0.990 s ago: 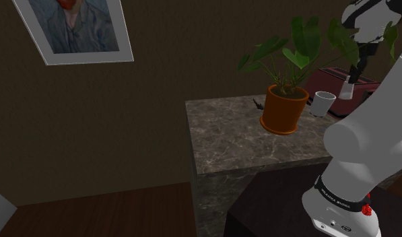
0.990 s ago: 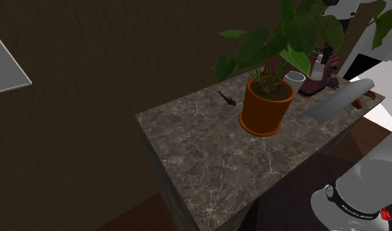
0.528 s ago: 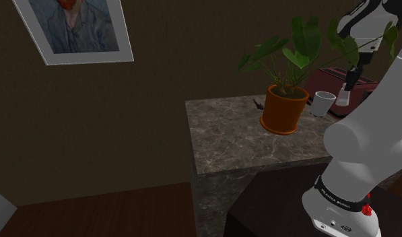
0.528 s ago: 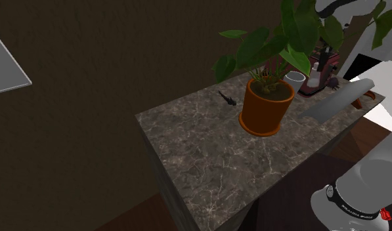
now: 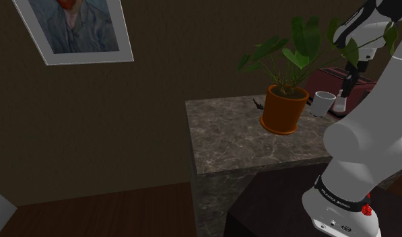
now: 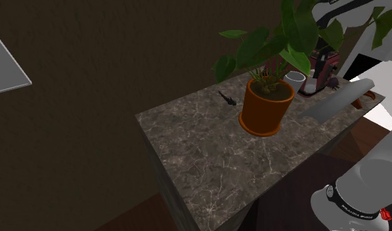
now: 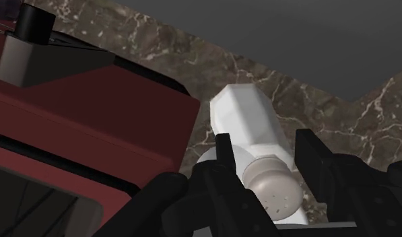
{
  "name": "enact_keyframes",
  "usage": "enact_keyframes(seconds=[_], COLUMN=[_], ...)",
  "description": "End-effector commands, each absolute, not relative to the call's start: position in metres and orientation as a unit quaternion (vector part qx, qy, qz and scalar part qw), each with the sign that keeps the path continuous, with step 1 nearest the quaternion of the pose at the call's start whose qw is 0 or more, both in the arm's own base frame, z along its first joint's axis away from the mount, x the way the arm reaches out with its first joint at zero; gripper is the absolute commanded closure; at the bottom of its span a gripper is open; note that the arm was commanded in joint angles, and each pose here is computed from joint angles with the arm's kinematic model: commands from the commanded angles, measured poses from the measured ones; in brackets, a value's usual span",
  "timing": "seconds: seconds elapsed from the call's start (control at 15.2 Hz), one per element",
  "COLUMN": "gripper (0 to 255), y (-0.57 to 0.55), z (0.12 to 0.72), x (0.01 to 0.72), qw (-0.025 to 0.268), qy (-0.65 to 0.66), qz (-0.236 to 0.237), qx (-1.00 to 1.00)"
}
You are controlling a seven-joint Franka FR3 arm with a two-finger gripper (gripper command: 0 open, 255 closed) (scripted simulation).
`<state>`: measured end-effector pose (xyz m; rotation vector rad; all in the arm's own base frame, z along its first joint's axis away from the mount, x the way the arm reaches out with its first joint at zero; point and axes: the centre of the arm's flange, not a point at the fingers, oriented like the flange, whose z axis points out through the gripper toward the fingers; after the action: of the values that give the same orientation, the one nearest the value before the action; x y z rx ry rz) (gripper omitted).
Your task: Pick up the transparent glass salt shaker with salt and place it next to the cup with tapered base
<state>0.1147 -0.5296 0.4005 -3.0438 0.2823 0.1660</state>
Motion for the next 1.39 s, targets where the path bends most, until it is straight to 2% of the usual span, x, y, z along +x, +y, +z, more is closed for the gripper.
enact_keyframes(seconds=[0.0, 0.59, 1.12, 1.19, 1.32], gripper=[255, 255, 255, 0, 0], y=[-0.529, -0.529, -0.529, -0.54, -0.535], z=[0.384, 0.335, 0.335, 0.333, 0.339], x=[0.115, 0.115, 0.115, 0.117, 0.106], qw=[0.044, 0.044, 0.044, 0.045, 0.045], qy=[0.091, 0.091, 0.091, 0.091, 0.091], qz=[0.057, 0.057, 0.057, 0.057, 0.057], qx=[-0.993, -0.993, -0.993, -0.993, -0.993])
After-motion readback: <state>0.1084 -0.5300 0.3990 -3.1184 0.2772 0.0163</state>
